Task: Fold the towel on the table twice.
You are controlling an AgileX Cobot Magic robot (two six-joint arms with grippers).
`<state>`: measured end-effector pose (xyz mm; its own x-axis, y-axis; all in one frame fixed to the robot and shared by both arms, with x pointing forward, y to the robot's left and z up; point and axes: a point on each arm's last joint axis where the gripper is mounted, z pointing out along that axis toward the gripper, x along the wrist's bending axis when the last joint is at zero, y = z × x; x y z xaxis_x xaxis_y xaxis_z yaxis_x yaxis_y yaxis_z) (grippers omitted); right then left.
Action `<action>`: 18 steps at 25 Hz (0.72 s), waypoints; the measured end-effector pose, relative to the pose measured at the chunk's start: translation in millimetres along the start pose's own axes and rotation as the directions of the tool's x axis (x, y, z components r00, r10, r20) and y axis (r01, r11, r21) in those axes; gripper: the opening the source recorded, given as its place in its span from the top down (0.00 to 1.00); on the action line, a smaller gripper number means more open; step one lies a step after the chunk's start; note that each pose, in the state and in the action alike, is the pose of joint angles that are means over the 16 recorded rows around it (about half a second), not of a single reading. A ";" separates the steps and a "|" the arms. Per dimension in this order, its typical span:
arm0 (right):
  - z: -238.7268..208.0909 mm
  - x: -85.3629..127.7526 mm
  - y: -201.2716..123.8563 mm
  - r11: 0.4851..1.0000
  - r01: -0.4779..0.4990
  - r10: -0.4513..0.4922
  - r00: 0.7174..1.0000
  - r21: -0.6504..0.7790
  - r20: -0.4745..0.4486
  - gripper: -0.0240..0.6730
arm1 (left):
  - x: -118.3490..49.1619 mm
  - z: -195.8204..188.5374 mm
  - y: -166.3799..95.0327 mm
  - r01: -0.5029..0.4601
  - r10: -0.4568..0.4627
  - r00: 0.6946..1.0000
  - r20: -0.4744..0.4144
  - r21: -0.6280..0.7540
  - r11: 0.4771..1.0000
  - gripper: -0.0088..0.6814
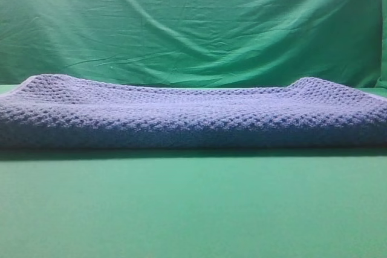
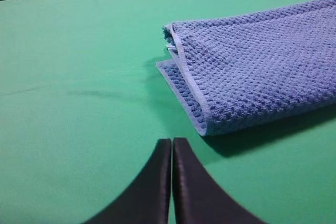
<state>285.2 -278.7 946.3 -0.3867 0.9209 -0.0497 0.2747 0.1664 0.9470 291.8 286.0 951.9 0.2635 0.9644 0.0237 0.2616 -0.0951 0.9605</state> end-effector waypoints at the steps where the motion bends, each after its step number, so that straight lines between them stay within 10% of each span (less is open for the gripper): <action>1: 0.0 0.0 0.0 1.000 0.000 0.000 1.000 -0.001 0.000 0.97 | 0.0 0.0 0.0 0.000 0.000 1.000 0.000 0.000 1.000 0.99; 18: 0.1 -4.0 0.0 1.000 -0.024 0.024 0.997 -0.001 0.074 0.97 | 3.9 -0.4 0.0 0.020 -0.020 0.997 -0.068 -0.003 1.000 0.99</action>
<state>286.9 -282.4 946.5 -0.3136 0.9482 -0.0504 0.2833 0.1441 0.9481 292.5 289.8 952.1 0.1942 0.9807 0.0233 0.2643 -0.0752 0.9615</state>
